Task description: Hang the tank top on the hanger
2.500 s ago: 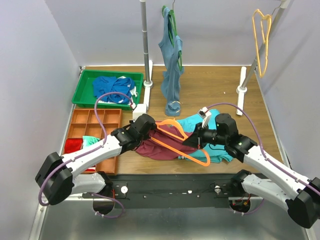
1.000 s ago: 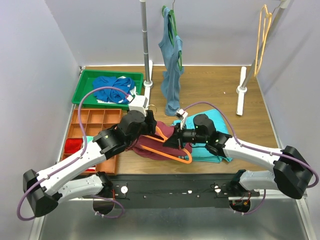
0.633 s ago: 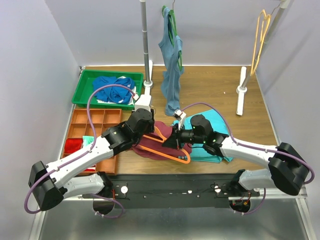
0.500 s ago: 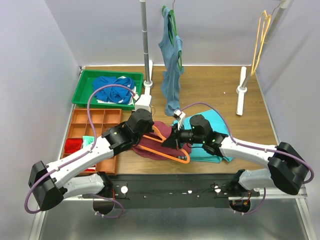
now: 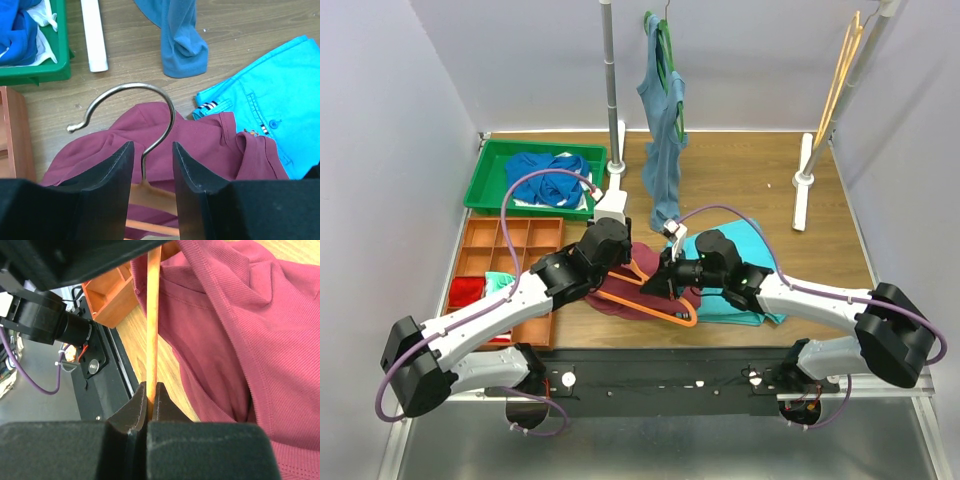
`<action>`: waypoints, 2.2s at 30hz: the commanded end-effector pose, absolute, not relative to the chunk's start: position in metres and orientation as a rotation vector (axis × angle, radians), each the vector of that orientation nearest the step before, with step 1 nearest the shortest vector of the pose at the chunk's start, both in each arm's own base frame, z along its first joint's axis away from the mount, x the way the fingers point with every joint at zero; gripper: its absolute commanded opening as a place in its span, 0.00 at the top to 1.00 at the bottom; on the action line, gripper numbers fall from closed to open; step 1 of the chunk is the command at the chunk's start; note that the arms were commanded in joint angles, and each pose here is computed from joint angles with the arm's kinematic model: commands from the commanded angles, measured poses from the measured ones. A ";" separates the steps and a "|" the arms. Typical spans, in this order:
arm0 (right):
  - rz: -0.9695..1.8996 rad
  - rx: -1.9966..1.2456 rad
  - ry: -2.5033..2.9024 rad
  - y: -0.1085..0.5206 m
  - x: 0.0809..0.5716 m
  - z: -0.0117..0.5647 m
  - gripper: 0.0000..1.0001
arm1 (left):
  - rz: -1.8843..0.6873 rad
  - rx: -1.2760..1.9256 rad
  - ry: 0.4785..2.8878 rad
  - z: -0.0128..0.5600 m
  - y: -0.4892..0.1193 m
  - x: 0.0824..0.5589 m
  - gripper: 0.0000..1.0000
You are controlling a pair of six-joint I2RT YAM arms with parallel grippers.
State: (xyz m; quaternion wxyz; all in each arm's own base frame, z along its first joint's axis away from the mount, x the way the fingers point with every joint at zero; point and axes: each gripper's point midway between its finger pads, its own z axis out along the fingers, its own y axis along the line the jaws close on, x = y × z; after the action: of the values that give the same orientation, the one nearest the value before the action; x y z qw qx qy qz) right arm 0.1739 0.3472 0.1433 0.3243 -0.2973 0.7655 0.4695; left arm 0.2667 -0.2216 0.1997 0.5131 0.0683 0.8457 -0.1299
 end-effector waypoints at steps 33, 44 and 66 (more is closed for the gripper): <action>0.391 -0.040 2.329 0.241 0.257 0.105 0.44 | -0.269 0.061 1.982 0.206 -0.208 0.270 1.00; 0.301 -0.056 2.369 0.233 0.272 0.088 0.45 | -0.265 0.020 1.955 0.213 -0.203 0.273 1.00; 0.499 0.003 2.348 0.210 0.223 0.101 0.99 | -0.193 -0.133 1.927 0.219 -0.191 0.283 1.00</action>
State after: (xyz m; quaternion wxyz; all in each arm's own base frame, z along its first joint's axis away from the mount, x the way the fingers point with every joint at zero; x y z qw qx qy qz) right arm 0.2397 0.2187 0.1101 0.3796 -0.0120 0.9069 0.1827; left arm 0.2770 -0.1998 0.2121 0.5520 -0.0058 0.8280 -0.0988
